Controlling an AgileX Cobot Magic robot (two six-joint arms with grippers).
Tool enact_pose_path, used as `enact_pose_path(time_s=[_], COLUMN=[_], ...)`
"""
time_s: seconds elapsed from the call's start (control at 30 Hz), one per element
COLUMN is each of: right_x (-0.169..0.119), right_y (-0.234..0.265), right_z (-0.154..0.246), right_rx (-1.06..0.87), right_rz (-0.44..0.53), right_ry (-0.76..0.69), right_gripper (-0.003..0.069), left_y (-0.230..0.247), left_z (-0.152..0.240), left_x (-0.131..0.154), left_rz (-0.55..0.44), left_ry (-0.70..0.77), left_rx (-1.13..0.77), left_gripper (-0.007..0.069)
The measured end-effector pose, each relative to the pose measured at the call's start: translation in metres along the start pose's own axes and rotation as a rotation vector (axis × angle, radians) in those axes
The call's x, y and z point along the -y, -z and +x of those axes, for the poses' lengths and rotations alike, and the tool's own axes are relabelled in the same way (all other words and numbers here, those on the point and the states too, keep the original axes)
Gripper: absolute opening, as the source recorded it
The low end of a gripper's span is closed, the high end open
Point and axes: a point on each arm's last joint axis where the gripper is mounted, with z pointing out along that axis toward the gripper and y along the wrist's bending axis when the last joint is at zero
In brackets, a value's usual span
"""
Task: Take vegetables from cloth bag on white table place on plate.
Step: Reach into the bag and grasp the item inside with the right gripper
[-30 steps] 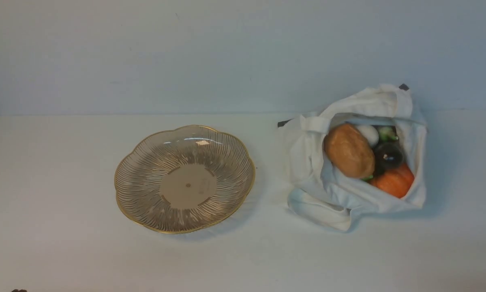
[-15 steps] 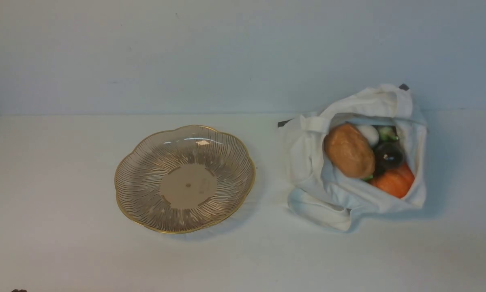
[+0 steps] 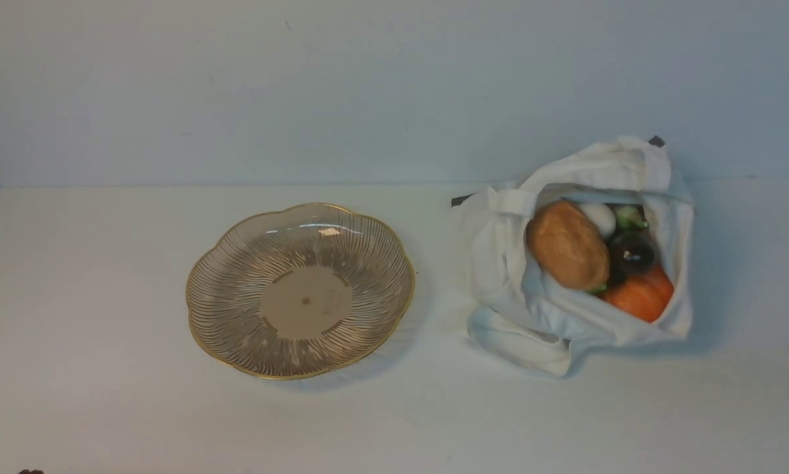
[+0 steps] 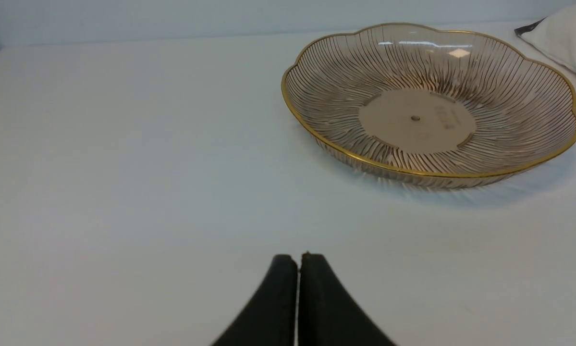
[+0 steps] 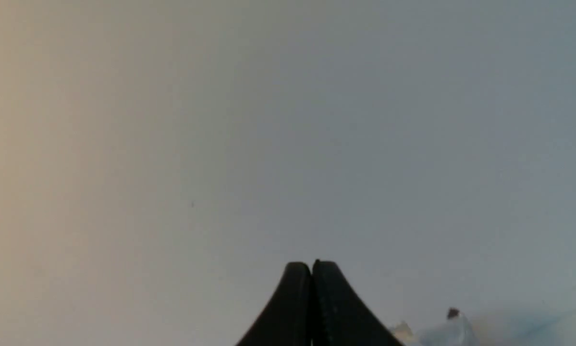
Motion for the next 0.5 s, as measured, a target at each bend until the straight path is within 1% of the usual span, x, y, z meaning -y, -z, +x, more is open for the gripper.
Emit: enact_pose_path(time_s=[0.07,0.13,0.17,0.23,0.33,0.43,0.5], right_x=[-0.011,-0.014,-0.016,-0.016,-0.020,-0.023,-0.031], right_y=[-0.018,-0.038,-0.045,-0.068,-0.103,-0.138,-0.159], right_z=[-0.014,-0.013,-0.016,-0.009,-0.003,0.011,0.020], right_rx=[-0.165,-0.352,-0.405,-0.601,-0.799,-0.922,-0.968], right_rz=[0.048,0.106,0.112,0.151,0.148,0.113,0.078], right_ry=[0.086,0.154,0.192,0.263,0.336,0.368,0.392], right_gripper=[-0.0010,-0.0010,-0.0010,-0.0010,-0.0010,-0.0010,-0.0010], left_y=[0.000,0.000,0.000,0.000,0.000,0.000,0.000], left_z=[0.000,0.000,0.000,0.000,0.000,0.000,0.000], left_x=[0.000,0.000,0.000,0.000,0.000,0.000,0.000], left_rz=[0.000,0.000,0.000,0.000,0.000,0.000,0.000], left_ry=[0.000,0.000,0.000,0.000,0.000,0.000,0.000], left_rx=[0.000,0.000,0.000,0.000,0.000,0.000,0.000], left_gripper=[-0.0008,-0.0008,-0.0008,-0.0008,-0.0008,-0.0008,-0.0008])
